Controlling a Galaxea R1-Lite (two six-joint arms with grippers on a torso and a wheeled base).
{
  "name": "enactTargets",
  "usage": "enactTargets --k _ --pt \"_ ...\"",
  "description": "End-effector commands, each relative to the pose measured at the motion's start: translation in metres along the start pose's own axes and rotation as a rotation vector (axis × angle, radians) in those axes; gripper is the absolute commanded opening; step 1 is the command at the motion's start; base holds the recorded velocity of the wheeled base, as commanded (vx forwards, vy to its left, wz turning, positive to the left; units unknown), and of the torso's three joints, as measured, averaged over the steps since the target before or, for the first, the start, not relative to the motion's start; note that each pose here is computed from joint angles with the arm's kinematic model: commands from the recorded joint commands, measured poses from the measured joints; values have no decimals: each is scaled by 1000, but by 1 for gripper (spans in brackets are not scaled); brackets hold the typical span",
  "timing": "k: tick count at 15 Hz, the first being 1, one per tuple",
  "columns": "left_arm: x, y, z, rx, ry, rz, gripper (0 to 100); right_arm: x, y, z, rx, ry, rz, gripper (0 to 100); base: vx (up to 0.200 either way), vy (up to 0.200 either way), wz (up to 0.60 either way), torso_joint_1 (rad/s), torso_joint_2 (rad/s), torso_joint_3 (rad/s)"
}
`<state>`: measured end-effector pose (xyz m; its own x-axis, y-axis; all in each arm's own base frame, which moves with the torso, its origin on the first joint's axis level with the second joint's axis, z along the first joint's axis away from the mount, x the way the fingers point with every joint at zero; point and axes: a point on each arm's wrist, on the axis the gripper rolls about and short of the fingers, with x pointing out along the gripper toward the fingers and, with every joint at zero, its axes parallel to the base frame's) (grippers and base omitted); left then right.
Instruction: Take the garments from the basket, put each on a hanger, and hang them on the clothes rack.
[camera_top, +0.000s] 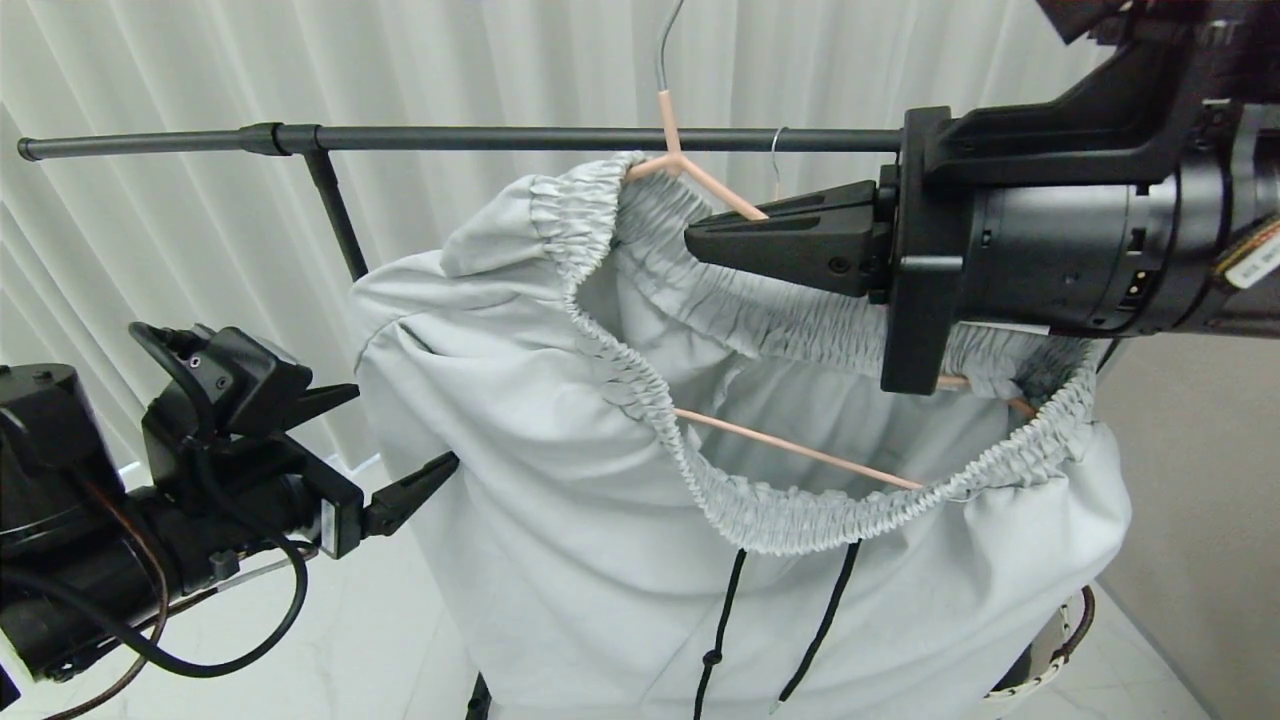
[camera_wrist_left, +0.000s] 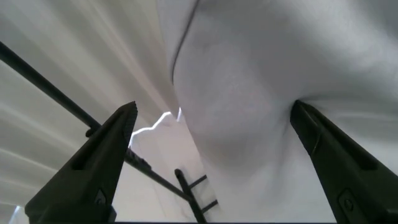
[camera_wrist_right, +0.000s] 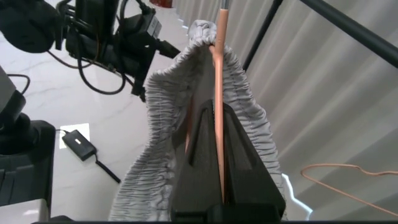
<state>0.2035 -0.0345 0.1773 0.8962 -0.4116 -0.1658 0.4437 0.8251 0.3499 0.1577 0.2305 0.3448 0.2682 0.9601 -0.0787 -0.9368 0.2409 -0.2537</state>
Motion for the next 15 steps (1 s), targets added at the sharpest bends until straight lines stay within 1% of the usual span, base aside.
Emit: enactTargets --k 1,2,3,5,8,11,15 --pt "5 1 -2 -2 6 -3 100 -1 2 2 -2 -5 4 0 0 0 0 0 0 0" --pt "7 1 -3 -3 5 -2 100 -1 2 2 -2 -5 4 0 0 0 0 0 0 0" --pt "7 1 -4 -2 6 -3 0 -1 2 2 -2 -5 4 0 0 0 0 0 0 0" --pt "8 2 -7 -7 18 0 0 -1 2 1 -2 -5 2 0 0 0 0 0 0 0" --pt "7 9 -14 -18 49 33 0 -3 1 3 -4 -9 -5 0 0 0 0 0 0 0" --pt "5 26 -26 -36 101 111 0 -6 -2 5 -6 -16 -22 0 0 0 0 0 0 0" --pt "0 38 -38 -52 148 181 0 -11 -12 5 -6 -13 -61 0 0 0 0 0 0 0"
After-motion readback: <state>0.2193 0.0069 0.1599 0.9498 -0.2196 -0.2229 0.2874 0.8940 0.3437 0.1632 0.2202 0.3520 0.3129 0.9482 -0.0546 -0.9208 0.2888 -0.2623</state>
